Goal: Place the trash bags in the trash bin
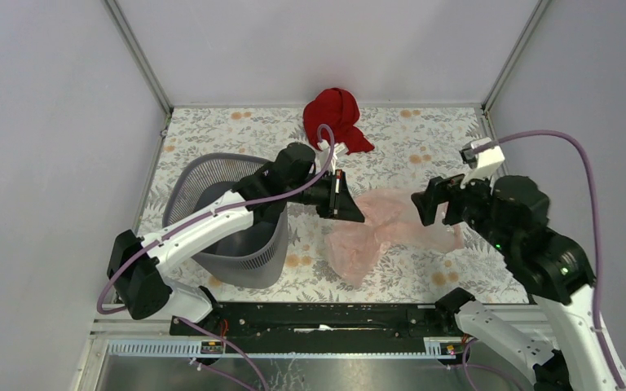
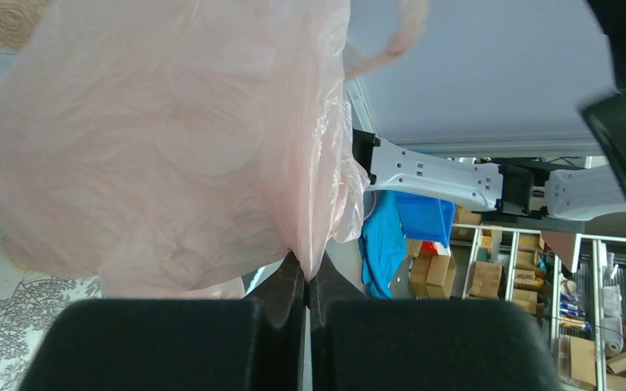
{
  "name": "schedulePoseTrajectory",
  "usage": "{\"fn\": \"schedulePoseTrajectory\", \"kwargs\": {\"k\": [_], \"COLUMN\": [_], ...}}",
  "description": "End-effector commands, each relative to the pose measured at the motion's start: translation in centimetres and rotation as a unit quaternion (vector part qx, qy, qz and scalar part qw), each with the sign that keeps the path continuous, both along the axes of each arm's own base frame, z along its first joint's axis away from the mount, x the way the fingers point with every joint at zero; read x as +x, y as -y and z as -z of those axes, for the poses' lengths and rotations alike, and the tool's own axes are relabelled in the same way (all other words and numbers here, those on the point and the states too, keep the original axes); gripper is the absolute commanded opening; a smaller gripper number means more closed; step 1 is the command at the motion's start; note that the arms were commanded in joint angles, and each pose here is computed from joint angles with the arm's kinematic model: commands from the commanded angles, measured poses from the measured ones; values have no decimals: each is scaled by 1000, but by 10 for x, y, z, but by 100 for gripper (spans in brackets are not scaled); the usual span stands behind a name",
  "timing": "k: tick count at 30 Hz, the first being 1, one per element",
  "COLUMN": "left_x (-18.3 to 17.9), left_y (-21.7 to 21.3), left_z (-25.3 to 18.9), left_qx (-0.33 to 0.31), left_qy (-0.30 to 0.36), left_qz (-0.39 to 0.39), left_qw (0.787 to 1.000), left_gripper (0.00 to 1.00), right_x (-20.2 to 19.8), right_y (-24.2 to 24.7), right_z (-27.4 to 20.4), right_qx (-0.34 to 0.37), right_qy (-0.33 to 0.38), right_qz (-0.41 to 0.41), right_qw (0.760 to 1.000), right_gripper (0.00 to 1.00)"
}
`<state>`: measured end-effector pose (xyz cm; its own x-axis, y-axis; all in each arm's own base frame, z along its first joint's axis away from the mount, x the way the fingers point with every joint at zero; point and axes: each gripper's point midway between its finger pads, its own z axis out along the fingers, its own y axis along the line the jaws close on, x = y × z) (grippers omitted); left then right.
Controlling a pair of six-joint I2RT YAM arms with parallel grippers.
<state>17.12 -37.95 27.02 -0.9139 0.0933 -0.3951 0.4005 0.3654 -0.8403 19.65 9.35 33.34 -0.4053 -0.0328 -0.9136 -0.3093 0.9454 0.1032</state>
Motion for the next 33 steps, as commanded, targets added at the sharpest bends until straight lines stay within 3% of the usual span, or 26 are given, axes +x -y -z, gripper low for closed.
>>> {"fn": "schedulePoseTrajectory", "kwargs": {"k": [1,4,6,14,21,24,33], "left_x": [-6,-6,-6,-12,-17,-18,-20], "left_y": [5,5,5,0,-1,-1,-1], "left_z": [-30,-31,-33,-40,-48,-48,-51], "left_qx": [-45,-43,-44,-48,-55,-57,-60], "left_qy": [14,14,13,18,30,32,40], "left_qz": [20,20,22,27,44,52,61], "left_qw": [999,999,999,998,997,997,996], "left_gripper": [0,0,0,0,0,0,0], "right_x": [-33,-45,-44,-25,-13,-9,-15], "right_y": [-47,-84,-98,-104,-98,-96,-107], "right_z": [-29,-19,-11,14,42,47,53], "right_qx": [20,45,57,42,42,49,84], "right_qy": [21,-5,-18,-30,-60,-61,-65], "right_qz": [-189,-299,-330,-321,-273,-251,-273], "right_qw": [982,953,942,946,959,965,956], "right_gripper": [90,91,89,66,65,55,50]}}
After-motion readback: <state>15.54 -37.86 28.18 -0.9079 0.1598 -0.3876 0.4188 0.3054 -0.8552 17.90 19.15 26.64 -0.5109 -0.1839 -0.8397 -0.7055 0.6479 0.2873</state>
